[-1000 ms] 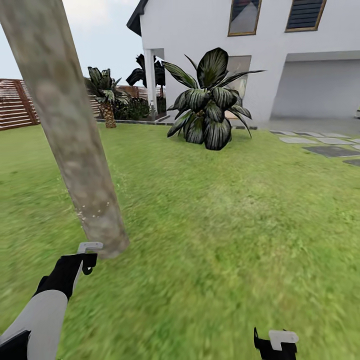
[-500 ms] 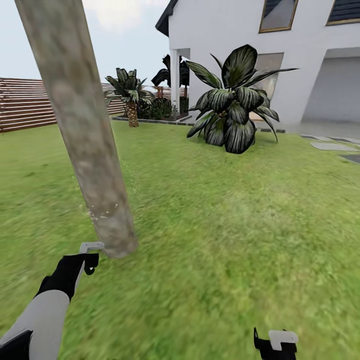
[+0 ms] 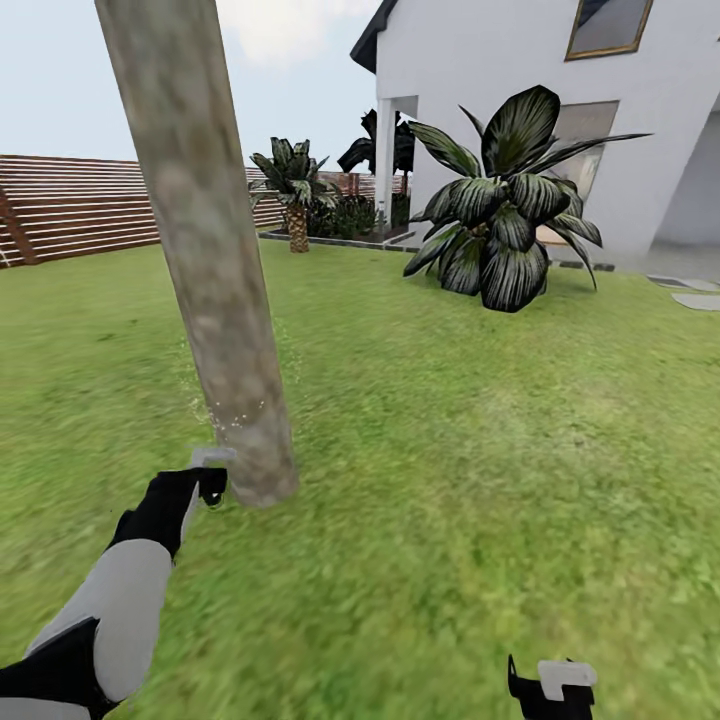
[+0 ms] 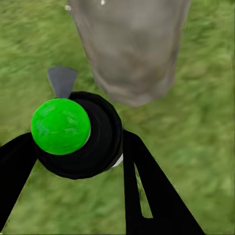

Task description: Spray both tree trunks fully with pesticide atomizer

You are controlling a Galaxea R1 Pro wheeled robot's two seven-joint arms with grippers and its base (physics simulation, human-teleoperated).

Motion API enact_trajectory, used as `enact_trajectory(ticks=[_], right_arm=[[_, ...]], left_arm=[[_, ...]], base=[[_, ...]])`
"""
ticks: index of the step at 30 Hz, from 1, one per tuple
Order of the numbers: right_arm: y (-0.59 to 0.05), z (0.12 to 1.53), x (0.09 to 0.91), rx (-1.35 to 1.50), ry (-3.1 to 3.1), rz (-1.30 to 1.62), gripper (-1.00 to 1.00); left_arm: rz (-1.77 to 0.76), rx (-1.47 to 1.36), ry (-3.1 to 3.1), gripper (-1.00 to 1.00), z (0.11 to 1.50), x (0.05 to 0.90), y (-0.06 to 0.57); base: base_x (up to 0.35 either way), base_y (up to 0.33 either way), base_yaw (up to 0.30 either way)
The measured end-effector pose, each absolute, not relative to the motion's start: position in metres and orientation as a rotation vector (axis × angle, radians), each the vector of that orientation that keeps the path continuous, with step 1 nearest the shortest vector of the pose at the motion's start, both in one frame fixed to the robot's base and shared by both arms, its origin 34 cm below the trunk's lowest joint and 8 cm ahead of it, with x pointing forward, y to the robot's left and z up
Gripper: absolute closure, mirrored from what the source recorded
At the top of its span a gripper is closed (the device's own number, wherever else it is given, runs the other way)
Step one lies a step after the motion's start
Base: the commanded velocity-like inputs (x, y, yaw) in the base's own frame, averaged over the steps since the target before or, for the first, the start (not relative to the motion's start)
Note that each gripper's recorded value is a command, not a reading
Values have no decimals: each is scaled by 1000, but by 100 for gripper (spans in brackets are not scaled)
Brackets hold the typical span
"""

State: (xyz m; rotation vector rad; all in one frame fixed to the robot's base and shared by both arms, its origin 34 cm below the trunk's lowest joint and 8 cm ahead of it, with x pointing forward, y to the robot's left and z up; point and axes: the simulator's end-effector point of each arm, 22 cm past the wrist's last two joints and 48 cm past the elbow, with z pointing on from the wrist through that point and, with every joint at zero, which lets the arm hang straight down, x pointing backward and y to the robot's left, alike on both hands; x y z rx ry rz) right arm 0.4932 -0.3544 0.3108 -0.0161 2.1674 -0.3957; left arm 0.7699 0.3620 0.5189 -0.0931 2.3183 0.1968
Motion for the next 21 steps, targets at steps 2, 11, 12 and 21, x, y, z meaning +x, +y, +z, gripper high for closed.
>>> enact_trajectory(ticks=[2, 11, 12, 21], right_arm=[[-355, 311, 493, -17, 2167, -397, -100], [-356, 311, 493, -17, 2167, -398, -100], [-356, 311, 493, -17, 2167, -397, -100], [-356, 311, 493, -16, 2167, -398, -100]], left_arm=[[233, -104, 2304, 100, 529, 773, 386], [159, -71, 2295, 100, 566, 804, 343], [164, -72, 2294, 100, 569, 805, 347], [149, -58, 2295, 100, 573, 806, 360]], base=[[0, 0, 2], [0, 0, 0], [0, 0, 0], [0, 0, 0]])
